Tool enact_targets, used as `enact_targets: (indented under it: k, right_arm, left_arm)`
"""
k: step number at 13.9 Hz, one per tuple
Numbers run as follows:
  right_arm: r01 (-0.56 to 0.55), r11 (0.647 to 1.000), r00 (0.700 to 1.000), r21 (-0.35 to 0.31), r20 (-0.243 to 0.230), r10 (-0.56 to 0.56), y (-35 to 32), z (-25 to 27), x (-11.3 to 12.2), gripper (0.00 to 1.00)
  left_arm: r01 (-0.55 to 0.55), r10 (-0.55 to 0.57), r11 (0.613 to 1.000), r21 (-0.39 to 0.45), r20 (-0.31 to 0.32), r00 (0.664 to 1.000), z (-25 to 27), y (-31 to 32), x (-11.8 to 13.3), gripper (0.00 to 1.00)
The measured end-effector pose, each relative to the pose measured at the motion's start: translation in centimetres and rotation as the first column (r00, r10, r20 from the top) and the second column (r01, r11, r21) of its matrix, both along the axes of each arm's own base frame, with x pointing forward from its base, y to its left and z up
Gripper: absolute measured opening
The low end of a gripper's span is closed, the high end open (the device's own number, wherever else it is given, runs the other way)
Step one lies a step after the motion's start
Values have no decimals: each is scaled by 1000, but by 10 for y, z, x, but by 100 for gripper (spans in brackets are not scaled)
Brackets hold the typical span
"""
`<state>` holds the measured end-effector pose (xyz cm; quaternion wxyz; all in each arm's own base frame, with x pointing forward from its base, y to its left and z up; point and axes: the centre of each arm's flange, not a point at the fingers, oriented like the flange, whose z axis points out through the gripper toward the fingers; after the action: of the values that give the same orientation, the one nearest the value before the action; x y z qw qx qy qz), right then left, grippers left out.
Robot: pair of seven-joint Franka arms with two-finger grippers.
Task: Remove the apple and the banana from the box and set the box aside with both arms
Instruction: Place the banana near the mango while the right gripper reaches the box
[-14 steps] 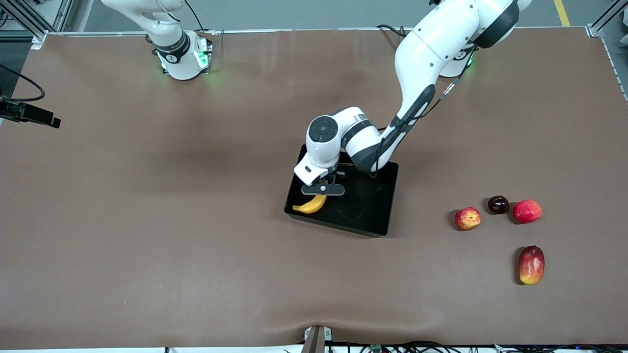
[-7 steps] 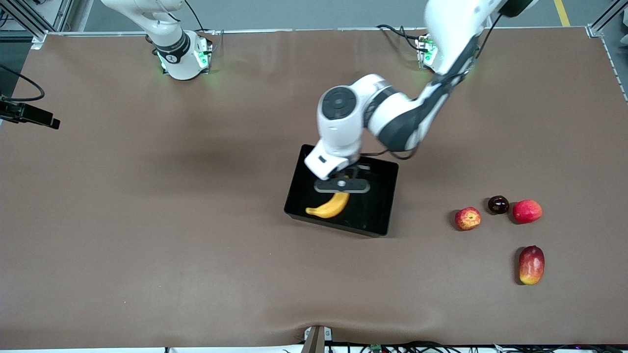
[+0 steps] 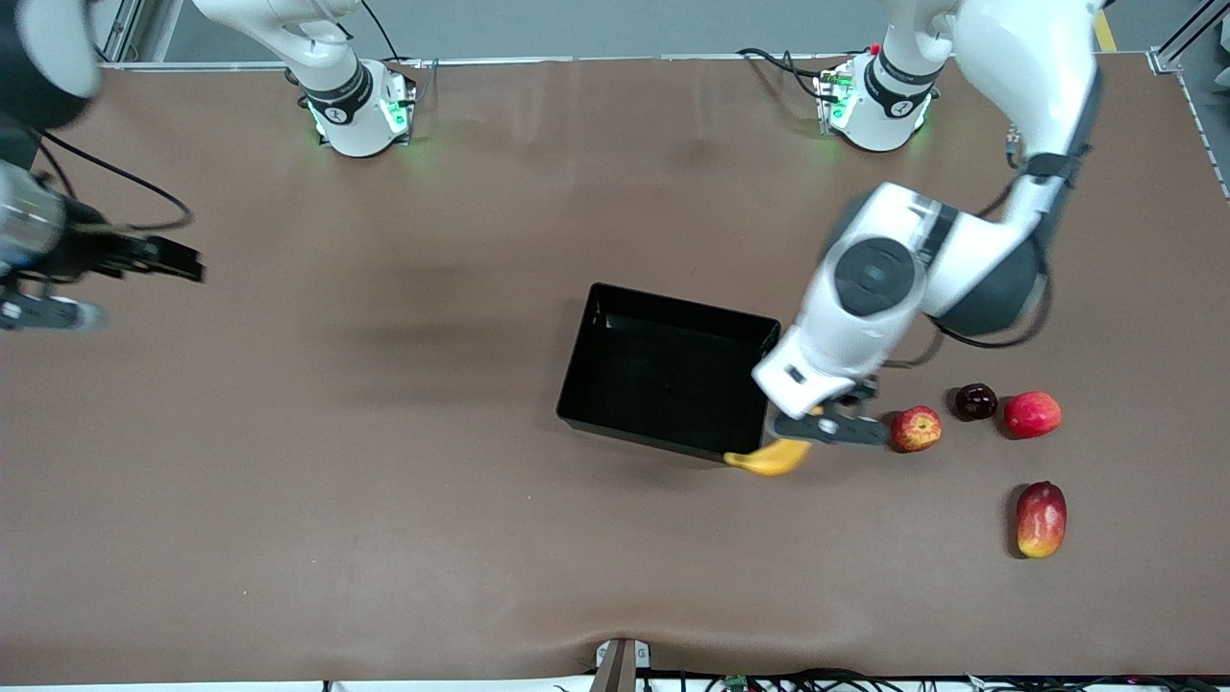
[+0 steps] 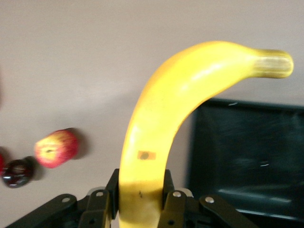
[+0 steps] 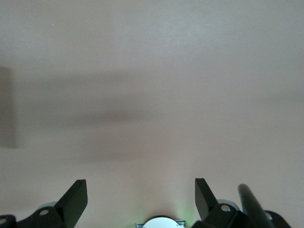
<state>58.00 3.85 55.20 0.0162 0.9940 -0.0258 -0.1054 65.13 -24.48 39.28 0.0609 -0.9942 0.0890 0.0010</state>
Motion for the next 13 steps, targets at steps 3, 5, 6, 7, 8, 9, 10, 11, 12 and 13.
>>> enact_targets:
  k: [3,5,6,7,8,9,10,11,12,13]
  right_arm:
    - [8,1000,1000,26,-9,-8,69,-52,21,100]
    - [46,995,999,86,-23,-44,113,-89,31,100]
    - [50,992,999,114,-23,-48,135,-108,36,100]
    - [42,991,999,130,-10,-41,159,-127,39,100]
    - [22,991,1000,134,8,-23,184,-146,41,100]
    - [12,991,1000,134,24,-15,210,-166,40,100]
    - [20,992,999,128,36,-24,234,-186,38,100]
    - [40,992,998,121,47,-46,256,-206,35,100]
    - [67,991,995,114,60,-74,276,-225,32,100]
    - [95,990,992,108,71,-103,294,-242,27,100]
  left_arm:
    - [71,-68,996,48,-57,996,-31,100,30,37]
    - [119,-116,992,51,-59,992,-58,147,46,37]
    - [142,-140,989,49,-48,989,-72,163,53,37]
    - [155,-154,987,45,-36,987,-88,179,58,37]
    - [153,-152,987,39,-25,988,-105,195,63,37]
    - [144,-144,989,40,-17,989,-121,213,67,37]
    - [138,-137,989,46,-15,990,-136,231,70,37]
    - [139,-139,989,54,-16,990,-146,246,72,37]
    - [147,-146,987,64,-13,989,-154,260,73,37]
    - [153,-153,986,73,-1,988,-160,275,75,37]
